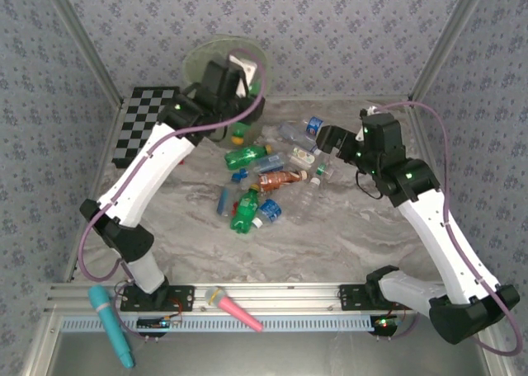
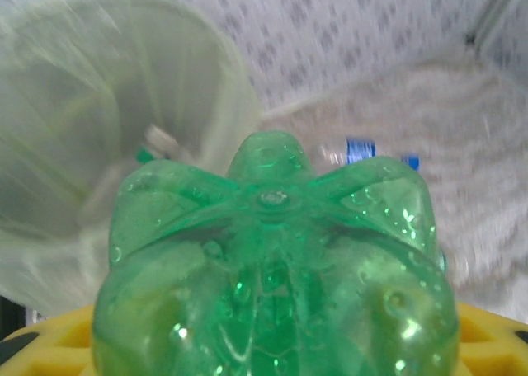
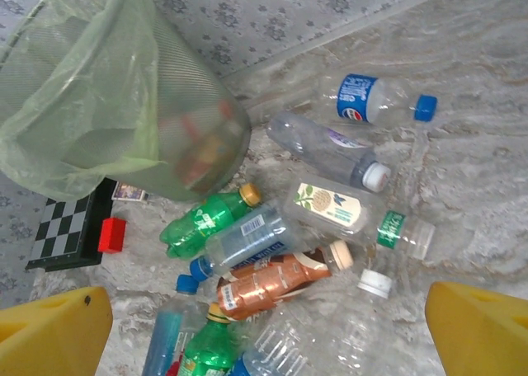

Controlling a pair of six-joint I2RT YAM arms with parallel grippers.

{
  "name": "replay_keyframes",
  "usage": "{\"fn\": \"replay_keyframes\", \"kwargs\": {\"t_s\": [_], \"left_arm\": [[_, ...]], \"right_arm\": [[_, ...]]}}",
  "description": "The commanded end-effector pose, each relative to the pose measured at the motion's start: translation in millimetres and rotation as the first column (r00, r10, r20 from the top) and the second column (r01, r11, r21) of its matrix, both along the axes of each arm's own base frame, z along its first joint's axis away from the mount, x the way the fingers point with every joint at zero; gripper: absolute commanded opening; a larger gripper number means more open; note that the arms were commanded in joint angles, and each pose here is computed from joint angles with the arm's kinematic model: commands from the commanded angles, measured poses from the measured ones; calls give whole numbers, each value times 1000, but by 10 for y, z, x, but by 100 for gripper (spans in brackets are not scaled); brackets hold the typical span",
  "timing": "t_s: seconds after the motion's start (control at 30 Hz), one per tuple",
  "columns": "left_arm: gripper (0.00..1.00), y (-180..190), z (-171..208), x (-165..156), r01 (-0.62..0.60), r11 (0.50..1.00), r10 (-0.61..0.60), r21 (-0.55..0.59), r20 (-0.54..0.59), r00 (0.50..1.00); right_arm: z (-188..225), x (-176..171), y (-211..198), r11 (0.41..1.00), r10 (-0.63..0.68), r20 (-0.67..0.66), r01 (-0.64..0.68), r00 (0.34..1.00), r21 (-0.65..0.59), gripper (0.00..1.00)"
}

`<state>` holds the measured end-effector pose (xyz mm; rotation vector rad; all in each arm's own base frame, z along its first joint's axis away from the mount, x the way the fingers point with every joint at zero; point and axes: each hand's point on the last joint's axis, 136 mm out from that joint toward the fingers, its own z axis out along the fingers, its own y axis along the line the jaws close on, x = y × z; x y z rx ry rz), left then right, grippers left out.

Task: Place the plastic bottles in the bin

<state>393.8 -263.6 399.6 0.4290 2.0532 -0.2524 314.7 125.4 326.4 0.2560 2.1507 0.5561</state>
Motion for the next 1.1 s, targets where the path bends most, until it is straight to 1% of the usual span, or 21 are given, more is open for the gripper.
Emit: {"fn": "replay_keyframes", "kwargs": {"t_s": [0.0,0.13,0.17,0.2,0.33,0.53,0.7,0.9,1.07], "left_arm": [[51,95,291,289,-24,999,27,-32,94,995],[51,293,512,652,-79,990,98,-121,160,982],[51,329,504,720,-87,988,107,-124,160,981],[51,348,595,820,-95,984,123,-150,196,973],[51,430,639,1091,-123,977,161,-172,230,960],[51,585,610,1381,-159,964,212,-214,255,943],[52,722,542,1483,-188,956,254,-226,308,917],[52,928,464,1438,-210,935,308,-284,361,881],[52,1061,338,1413,-217,926,326,-309,364,872]], "right_arm": [[187,87,104,1000,31,57,-31,998,1,99],[188,162,171,999,45,54,-45,998,-8,99],[180,170,187,999,50,51,-49,997,-9,99],[185,184,196,999,53,51,-52,997,-11,99],[163,217,214,998,54,43,-53,998,-14,99],[133,217,222,999,51,36,-51,998,-13,99],[176,232,285,998,67,55,-67,996,5,99],[200,228,333,996,84,56,-84,995,-3,99],[205,253,367,996,91,52,-91,995,-4,99]]}}
